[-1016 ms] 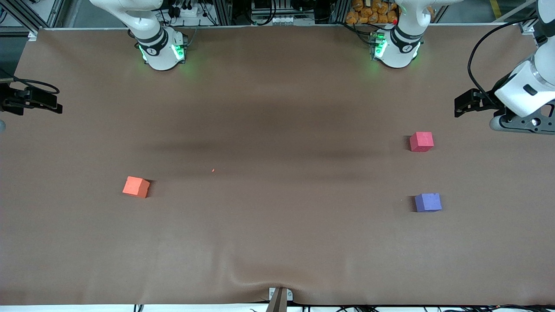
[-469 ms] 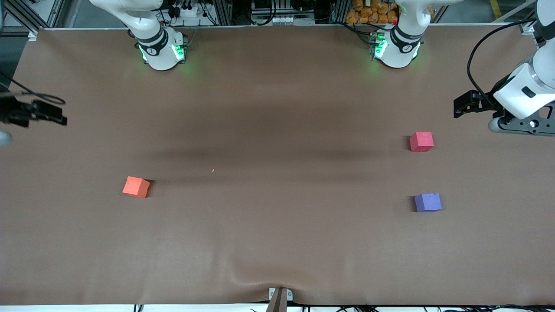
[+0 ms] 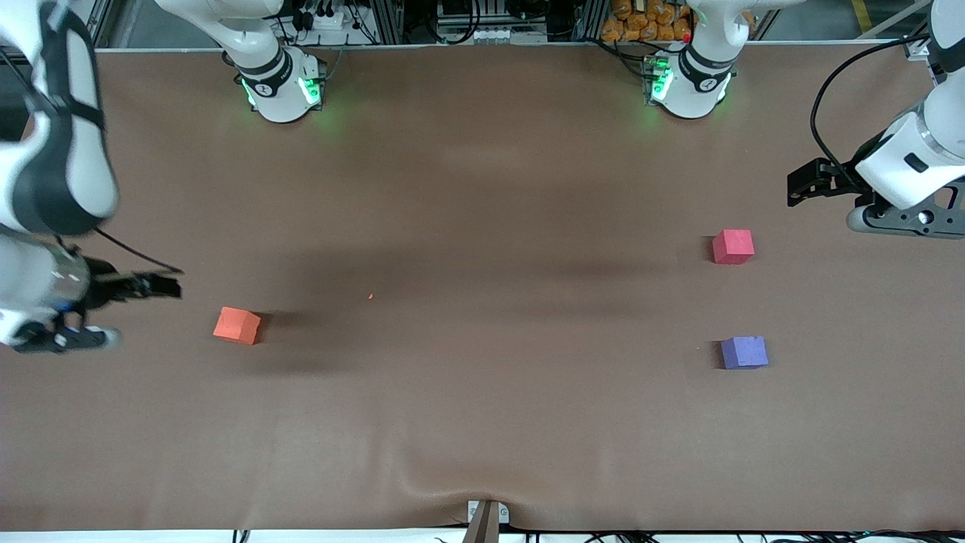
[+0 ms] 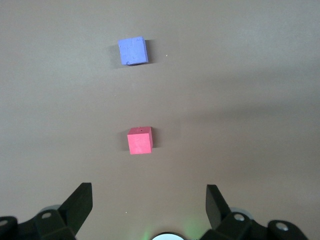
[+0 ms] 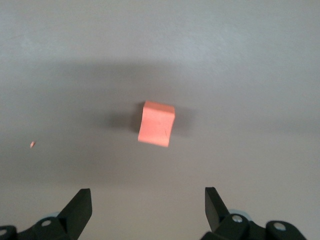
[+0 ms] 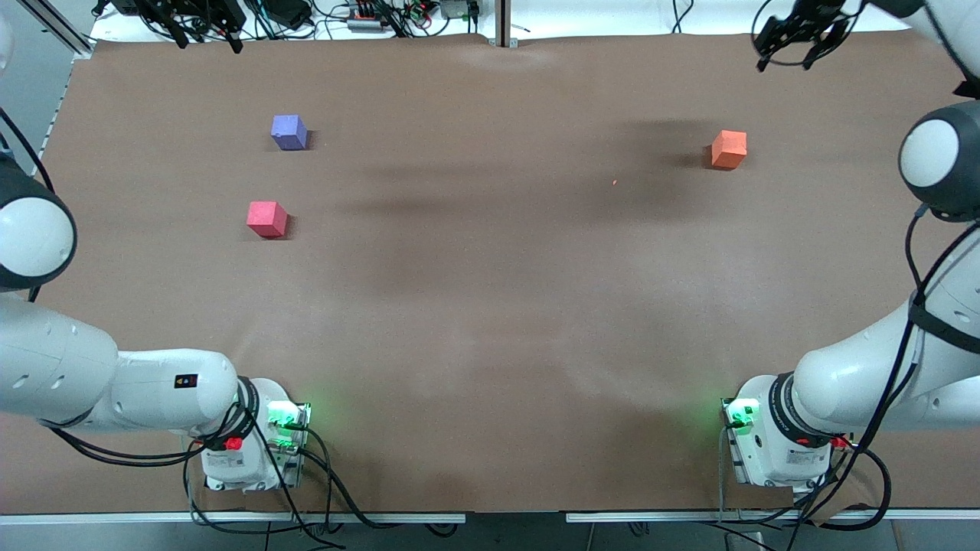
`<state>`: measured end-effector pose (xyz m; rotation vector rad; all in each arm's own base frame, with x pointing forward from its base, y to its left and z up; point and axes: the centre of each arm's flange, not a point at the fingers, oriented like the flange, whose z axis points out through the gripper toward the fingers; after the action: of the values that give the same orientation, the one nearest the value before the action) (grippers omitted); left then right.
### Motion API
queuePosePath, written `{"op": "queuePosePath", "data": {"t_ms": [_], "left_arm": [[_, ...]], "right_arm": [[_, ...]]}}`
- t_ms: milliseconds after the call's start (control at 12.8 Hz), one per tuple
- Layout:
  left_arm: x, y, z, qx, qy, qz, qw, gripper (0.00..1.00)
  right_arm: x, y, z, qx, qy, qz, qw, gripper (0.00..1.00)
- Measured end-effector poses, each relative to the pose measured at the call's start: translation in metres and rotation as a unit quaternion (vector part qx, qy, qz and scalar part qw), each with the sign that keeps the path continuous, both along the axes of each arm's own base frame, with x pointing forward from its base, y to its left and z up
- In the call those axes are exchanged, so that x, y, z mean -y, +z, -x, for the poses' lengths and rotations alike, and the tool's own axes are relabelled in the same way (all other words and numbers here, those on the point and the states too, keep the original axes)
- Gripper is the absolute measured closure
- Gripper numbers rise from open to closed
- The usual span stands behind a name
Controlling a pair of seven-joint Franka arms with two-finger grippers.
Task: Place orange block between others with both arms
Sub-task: 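Reach the right gripper down to the orange cube and grasp it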
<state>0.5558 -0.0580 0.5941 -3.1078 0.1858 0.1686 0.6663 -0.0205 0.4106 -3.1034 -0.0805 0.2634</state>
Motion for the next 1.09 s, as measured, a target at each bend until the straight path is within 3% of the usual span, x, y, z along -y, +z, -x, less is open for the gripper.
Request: {"op": "queuePosePath", "data": {"t_ms": [469,1094], "left_arm": [[0.001,-0.003,-0.001,-0.003,-0.001,0.0,1.0,0.0],[0.001,-0.007,-0.002,-0.007,0.003,-0.001,1.0,0.0]], "right_arm": [[-0.002,-0.123,-0.016,-0.005,-0.007,-0.006,1.0,0.0],[-0.001,-0.169,-0.012,-0.016,-0.046,0.002,0.999,0.0]]}}
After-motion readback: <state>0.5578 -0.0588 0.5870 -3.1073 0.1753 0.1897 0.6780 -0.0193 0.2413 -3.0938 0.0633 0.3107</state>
